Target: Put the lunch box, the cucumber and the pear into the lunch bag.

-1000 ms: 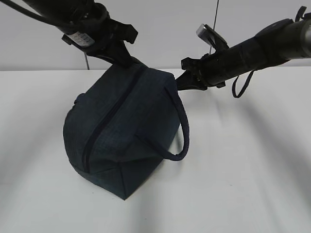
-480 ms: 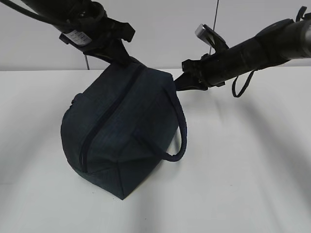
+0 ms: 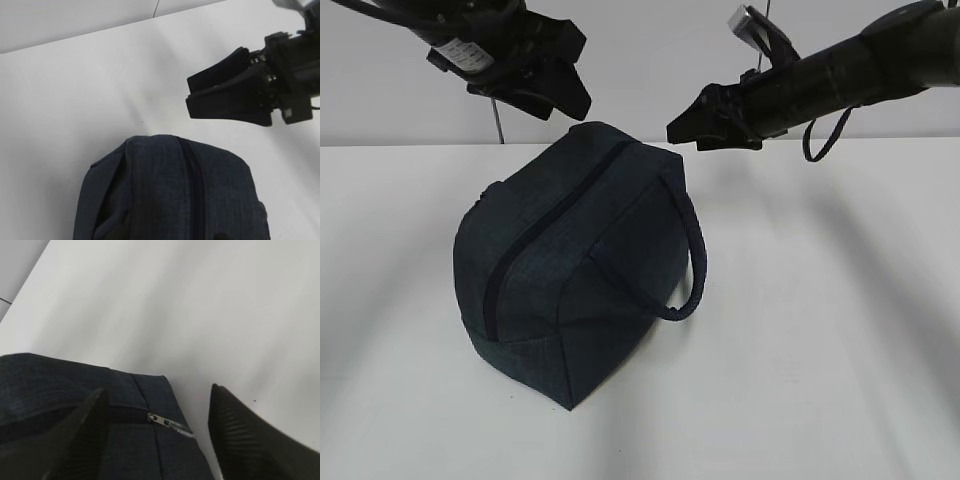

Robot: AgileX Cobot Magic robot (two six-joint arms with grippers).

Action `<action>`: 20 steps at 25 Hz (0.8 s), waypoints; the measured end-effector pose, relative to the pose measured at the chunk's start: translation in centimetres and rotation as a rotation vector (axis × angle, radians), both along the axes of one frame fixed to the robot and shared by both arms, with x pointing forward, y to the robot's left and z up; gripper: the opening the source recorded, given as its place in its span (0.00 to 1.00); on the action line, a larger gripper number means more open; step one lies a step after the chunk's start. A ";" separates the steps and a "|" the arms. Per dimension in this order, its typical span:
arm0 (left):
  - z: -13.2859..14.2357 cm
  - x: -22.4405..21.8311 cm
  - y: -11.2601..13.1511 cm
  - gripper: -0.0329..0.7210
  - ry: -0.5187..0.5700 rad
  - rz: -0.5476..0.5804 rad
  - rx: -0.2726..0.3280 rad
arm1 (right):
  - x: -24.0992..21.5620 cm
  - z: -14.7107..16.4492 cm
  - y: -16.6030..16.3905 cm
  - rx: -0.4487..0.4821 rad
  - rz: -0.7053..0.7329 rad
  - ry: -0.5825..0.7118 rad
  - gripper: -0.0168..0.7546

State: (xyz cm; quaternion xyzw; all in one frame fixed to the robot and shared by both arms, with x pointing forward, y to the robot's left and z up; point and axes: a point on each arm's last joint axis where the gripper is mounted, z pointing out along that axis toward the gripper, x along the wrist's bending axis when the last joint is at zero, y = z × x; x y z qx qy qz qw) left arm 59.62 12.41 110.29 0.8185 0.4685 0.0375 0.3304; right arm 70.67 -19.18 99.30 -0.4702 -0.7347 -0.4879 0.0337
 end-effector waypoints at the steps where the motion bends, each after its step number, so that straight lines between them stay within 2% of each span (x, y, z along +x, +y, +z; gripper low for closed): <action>1: 0.0 0.0 0.0 0.47 -0.002 -0.001 0.004 | -0.1 0.6 0.0 0.000 0.003 -0.011 0.66; 5: 0.6 -0.3 0.6 0.47 -0.036 -0.006 0.054 | -0.7 2.7 -1.1 -0.043 -0.013 -0.033 0.67; 8: 2.5 -1.2 1.3 0.47 -0.102 -0.005 0.080 | -1.7 4.8 -2.3 -0.137 -0.025 -0.048 0.67; 12: 4.6 -2.7 2.0 0.47 -0.140 0.003 0.076 | -3.5 7.6 -3.5 -0.278 -0.052 -0.038 0.67; 15: 5.5 -3.6 2.6 0.47 -0.143 0.011 0.094 | -5.1 9.1 -4.1 -0.342 -0.070 0.031 0.67; 20: 6.3 -5.4 4.6 0.46 -0.148 0.063 0.218 | -7.5 9.6 -5.0 -0.515 -0.112 0.218 0.67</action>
